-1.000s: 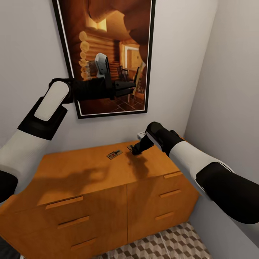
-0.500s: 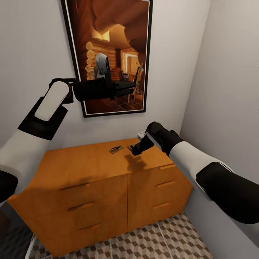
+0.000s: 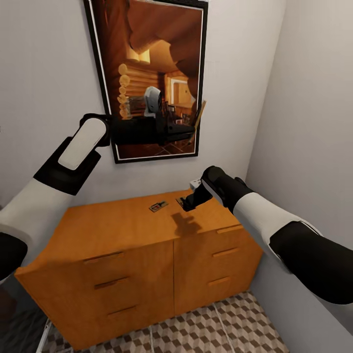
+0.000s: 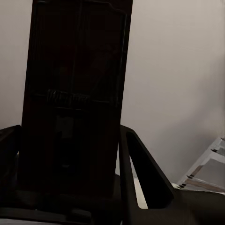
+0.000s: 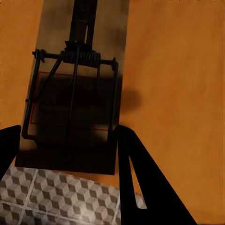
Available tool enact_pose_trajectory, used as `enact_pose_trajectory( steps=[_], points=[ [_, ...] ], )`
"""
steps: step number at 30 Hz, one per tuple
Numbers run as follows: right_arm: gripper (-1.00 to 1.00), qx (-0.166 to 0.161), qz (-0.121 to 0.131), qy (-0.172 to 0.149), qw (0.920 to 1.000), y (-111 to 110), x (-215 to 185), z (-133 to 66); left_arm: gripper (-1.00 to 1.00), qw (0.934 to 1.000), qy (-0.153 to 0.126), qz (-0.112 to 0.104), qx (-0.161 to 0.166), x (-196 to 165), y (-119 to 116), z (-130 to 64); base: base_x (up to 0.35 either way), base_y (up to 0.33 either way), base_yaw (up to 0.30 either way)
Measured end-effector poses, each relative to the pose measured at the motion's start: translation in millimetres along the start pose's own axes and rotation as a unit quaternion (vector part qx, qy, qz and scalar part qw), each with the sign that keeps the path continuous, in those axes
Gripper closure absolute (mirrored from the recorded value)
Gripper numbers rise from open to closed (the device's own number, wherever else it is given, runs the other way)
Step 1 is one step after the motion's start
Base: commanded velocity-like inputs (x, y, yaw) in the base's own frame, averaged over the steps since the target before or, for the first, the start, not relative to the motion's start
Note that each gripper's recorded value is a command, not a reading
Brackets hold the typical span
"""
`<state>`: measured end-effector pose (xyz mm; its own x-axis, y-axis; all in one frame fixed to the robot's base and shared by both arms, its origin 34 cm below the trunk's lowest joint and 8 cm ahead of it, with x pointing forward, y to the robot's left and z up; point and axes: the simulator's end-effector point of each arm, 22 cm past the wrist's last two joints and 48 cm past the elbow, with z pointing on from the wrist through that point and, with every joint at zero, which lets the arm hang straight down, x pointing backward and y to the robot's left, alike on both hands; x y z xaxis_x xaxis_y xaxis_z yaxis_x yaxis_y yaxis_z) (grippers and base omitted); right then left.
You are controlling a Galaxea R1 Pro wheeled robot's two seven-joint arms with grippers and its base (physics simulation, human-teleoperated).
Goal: Take the four mousetraps from the cabinet in the bathroom and place them on the bathroom floor. Make sure all four end up on the same floor surface, and ensure that at least two of them are either under or directly next to the same bathroom sink.
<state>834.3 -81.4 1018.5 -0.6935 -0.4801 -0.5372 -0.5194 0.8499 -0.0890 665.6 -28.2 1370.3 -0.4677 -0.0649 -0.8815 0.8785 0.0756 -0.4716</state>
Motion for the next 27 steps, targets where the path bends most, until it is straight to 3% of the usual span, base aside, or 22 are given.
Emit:
enact_pose_trajectory(
  steps=[6, 21, 27],
  points=[
    [1.0, -0.001, -0.001, 0.0, 1.0, 1.3, -5.1, -6.9, 1.0, 1.0, 0.002, -0.001, -0.002, -6.2, -2.3, 0.8, -0.17, 0.0, 0.0],
    [1.0, 0.001, 0.001, 0.002, 1.0, -4.1, -13.1, -24.6, 1.0, 1.0, 0.004, -0.004, -0.006, -20.9, -8.7, 0.9, -0.327, 0.0, 0.0],
    [1.0, 0.009, 0.004, 0.004, 0.9999, -15.7, -10.6, -29.6, 1.0, 0.9987, 0.045, -0.009, -0.025, 4.0, 2.5, 11.6, -0.334, 0.0, 0.0]
  ],
)
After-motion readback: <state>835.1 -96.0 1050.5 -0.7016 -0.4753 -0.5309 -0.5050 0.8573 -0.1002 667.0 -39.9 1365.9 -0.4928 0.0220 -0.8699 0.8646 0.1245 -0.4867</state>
